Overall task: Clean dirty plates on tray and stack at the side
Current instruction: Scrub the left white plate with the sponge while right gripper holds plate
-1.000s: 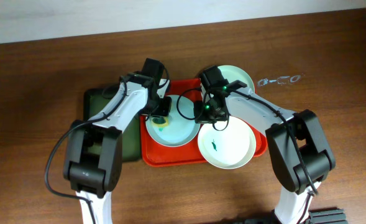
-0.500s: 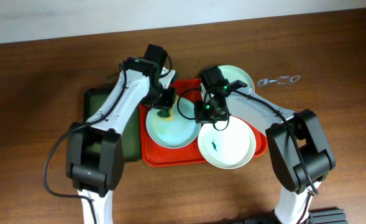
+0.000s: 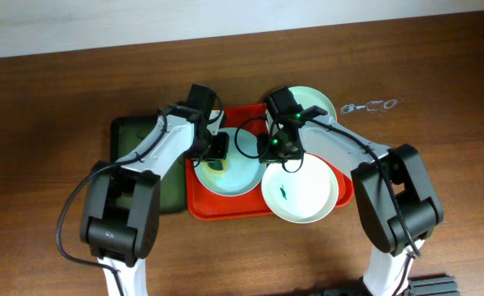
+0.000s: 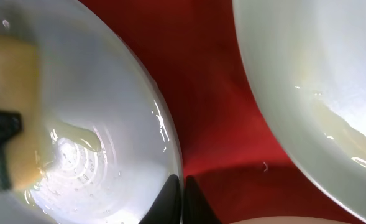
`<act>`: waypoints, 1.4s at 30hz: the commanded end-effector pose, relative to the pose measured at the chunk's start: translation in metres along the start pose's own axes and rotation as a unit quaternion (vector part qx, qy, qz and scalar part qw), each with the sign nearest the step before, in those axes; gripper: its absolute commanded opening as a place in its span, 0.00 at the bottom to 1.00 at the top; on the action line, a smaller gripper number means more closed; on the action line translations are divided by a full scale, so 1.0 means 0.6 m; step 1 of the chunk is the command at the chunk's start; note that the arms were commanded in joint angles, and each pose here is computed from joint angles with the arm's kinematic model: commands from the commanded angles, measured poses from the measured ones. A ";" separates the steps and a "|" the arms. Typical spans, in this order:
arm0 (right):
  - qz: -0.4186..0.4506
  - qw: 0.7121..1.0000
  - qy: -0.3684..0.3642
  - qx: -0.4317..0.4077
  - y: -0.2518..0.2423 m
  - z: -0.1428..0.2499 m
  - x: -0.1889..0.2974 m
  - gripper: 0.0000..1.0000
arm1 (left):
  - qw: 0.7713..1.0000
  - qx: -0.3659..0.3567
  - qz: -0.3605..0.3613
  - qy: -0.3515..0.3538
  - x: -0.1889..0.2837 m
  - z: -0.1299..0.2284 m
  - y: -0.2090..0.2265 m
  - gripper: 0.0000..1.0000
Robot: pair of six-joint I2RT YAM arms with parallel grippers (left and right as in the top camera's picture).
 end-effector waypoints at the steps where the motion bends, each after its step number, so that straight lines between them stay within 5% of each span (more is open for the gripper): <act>1: -0.007 1.000 -0.009 0.002 0.006 -0.011 0.005 0.04 | 0.989 -0.039 0.139 0.021 0.015 -0.007 -0.073 0.00; 5: -0.007 1.000 -0.010 0.002 0.006 -0.011 0.005 0.04 | 0.999 -0.042 0.010 -0.028 0.103 -0.066 -0.056 0.00; 9: -0.007 1.000 -0.010 0.002 0.006 -0.011 0.005 0.04 | 0.997 -0.013 -0.081 0.000 0.121 -0.048 -0.023 0.00; 20: -0.007 1.000 -0.009 0.002 0.006 -0.011 0.005 0.04 | 0.993 -0.010 -0.113 -0.028 -0.008 -0.017 0.030 0.00; 25: -0.007 1.000 -0.011 0.003 0.006 -0.012 0.005 0.04 | 0.997 -0.014 0.080 -0.010 -0.009 -0.016 -0.048 0.00; 27: -0.007 1.000 -0.011 0.002 0.006 -0.012 0.005 0.04 | 0.994 -0.023 0.105 -0.028 0.020 -0.038 -0.069 0.00; 31: -0.007 1.000 -0.011 0.002 0.006 -0.011 0.005 0.04 | 0.997 -0.019 0.048 -0.057 0.088 -0.061 -0.063 0.00; 36: -0.007 1.000 -0.010 0.002 0.006 -0.011 0.005 0.04 | 0.996 0.019 -0.092 0.006 0.082 -0.012 0.001 0.00; 42: -0.007 1.000 -0.009 0.002 0.006 -0.011 0.005 0.04 | 0.992 0.070 -0.103 0.038 0.009 0.044 0.033 0.00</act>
Point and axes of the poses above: each gripper's point midway between its finger pads, its own x axis back along the fingers, its own y axis along the line the jaws close on, z = x × y, the point moved 5 cm from there along x, back along the fingers, and after that the axes turned 3 degrees about x, right-handed, at the moved point
